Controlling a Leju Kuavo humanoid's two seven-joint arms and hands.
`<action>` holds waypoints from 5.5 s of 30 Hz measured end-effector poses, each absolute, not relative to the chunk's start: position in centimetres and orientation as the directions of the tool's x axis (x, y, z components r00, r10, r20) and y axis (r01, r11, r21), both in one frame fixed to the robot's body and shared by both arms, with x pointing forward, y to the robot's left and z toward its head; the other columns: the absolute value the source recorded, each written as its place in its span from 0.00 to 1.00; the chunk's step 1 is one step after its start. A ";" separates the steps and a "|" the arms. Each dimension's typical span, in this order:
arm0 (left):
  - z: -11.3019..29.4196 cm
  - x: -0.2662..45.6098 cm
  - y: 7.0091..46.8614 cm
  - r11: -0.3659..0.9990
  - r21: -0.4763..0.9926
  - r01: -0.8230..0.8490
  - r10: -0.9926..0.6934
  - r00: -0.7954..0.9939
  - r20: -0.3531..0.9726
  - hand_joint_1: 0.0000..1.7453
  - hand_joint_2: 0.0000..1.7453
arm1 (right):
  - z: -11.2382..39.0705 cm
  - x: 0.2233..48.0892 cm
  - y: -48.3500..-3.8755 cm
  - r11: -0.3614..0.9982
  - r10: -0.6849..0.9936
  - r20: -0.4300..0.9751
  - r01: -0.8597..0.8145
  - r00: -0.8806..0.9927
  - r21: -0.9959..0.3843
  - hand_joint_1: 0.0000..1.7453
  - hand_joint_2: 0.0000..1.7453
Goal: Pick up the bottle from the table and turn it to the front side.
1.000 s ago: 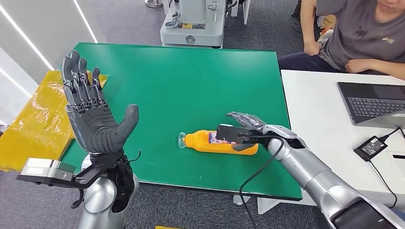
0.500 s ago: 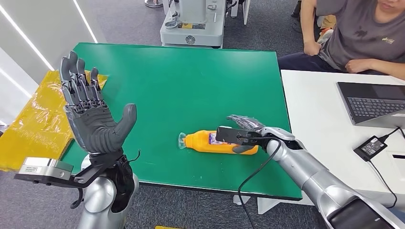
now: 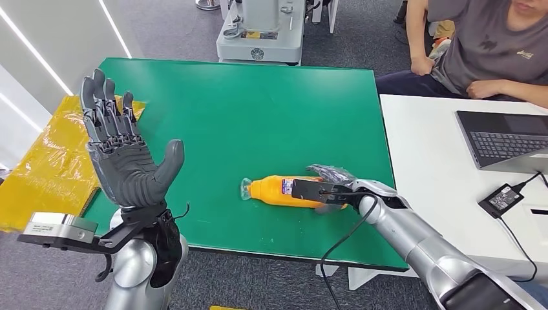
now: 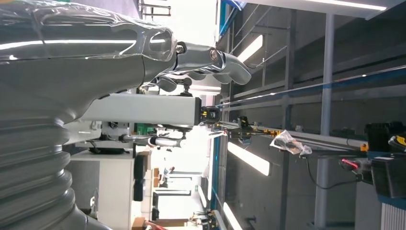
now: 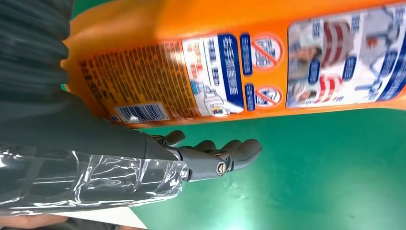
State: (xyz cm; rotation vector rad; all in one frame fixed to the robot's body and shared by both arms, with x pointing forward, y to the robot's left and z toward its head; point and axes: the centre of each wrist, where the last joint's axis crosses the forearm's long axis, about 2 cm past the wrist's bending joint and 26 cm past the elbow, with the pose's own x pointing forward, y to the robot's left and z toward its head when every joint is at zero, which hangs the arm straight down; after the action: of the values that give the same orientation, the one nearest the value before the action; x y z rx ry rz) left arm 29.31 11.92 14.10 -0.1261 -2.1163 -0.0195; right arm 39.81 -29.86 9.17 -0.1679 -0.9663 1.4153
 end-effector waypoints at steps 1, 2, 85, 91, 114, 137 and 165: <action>14.1 29.3 11.9 0.994 -0.038 0.098 0.083 -0.516 0.852 0.00 1.00 | 9.2 39.8 -29.9 0.211 0.876 0.462 -0.750 -0.140 -0.626 0.00 1.00; 14.1 29.3 11.9 0.994 -0.038 0.098 0.084 -0.516 0.852 0.00 1.00 | 9.1 39.8 -29.9 0.210 0.876 0.462 -0.751 -0.140 -0.626 0.00 1.00; 14.7 30.0 9.5 0.935 -0.033 0.354 0.210 -0.475 0.854 0.00 1.00 | 11.1 33.2 -18.5 0.786 0.456 0.509 0.062 -0.730 -0.615 1.00 1.00; 15.8 30.8 8.5 0.891 -0.019 0.453 0.246 -0.449 0.859 0.00 1.00 | 11.1 32.8 -17.8 0.785 0.411 0.521 0.001 -0.748 -0.619 1.00 1.00; 16.5 30.9 7.5 0.858 -0.014 0.513 0.261 -0.412 0.873 0.00 1.00 | 11.3 32.6 -17.3 0.834 0.376 0.538 0.021 -0.755 -0.552 1.00 1.00; 15.6 31.2 7.5 0.873 -0.029 0.488 0.250 -0.394 0.885 0.00 1.00 | 10.1 31.6 -15.8 0.826 0.292 0.607 -0.125 -0.739 -0.549 1.00 1.00; 15.4 31.4 7.5 0.861 -0.021 0.507 0.239 -0.368 0.899 0.00 1.00 | 8.9 30.5 -15.0 0.803 0.285 0.621 -0.172 -0.730 -0.570 1.00 1.00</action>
State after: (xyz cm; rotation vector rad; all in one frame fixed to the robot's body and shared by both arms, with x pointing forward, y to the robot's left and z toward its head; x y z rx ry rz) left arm 31.40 7.48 15.36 -0.5491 -1.9629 -0.3142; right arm 30.49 -14.95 8.87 -0.0827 -2.2529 0.8021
